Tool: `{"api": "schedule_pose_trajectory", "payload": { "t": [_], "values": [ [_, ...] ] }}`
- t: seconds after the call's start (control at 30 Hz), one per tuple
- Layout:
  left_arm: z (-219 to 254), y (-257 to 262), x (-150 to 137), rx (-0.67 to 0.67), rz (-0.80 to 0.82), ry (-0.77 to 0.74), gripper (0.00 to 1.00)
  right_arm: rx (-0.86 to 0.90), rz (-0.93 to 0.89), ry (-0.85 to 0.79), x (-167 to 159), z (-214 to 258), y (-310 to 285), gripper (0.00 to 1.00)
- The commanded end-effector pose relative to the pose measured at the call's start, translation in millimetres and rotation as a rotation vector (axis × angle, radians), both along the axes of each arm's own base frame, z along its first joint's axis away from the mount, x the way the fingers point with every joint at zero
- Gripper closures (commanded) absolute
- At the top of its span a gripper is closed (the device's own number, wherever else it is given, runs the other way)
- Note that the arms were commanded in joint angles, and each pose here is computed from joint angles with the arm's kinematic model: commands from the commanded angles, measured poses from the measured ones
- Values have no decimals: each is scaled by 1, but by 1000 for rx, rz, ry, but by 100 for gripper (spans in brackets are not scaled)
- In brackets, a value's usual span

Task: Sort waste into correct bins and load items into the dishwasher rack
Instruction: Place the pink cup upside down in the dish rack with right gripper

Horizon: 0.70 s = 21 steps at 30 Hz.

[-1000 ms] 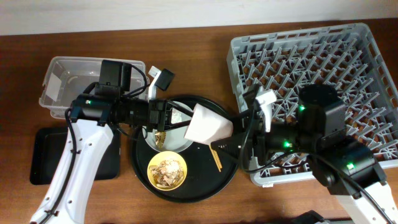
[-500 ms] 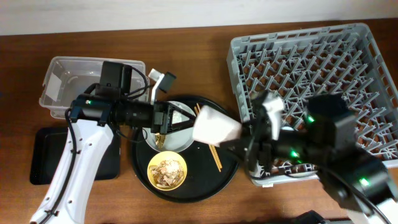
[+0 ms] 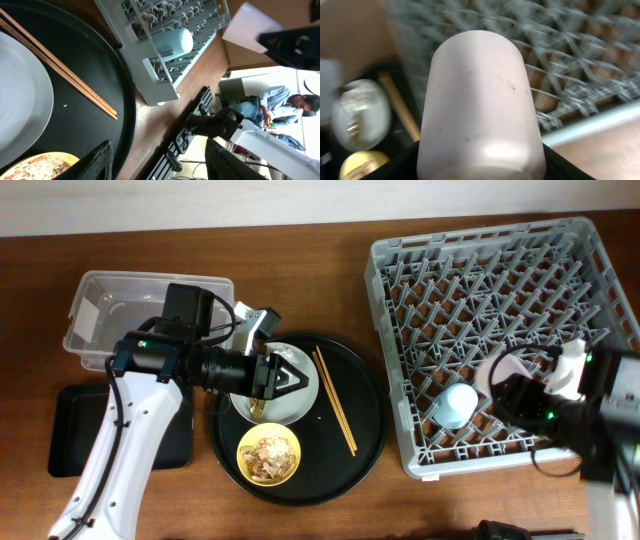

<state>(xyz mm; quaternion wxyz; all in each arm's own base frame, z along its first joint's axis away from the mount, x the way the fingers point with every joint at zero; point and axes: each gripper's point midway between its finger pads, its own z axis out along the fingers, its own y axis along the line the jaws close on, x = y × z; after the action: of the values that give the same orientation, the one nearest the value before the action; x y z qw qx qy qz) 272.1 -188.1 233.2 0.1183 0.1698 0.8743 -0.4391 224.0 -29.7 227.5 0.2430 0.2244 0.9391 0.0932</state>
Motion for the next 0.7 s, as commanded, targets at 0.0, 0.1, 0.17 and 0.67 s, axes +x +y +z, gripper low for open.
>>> {"api": "schedule_pose_trajectory", "payload": {
  "t": [0.0, 0.1, 0.17, 0.67],
  "values": [
    [4, 1, 1, 8, 0, -21, 42, -24, -53, 151, 6, -27, -23, 35],
    [4, 1, 1, 8, 0, -21, 41, -3, 11, 271, 16, -55, -18, 35],
    [4, 1, 1, 8, 0, -21, 41, -6, 25, 338, 25, -73, -18, 35],
    [-18, 7, -5, 160, 4, -7, 41, 103, 175, 147, 38, -34, 15, 12]
  ]
}}
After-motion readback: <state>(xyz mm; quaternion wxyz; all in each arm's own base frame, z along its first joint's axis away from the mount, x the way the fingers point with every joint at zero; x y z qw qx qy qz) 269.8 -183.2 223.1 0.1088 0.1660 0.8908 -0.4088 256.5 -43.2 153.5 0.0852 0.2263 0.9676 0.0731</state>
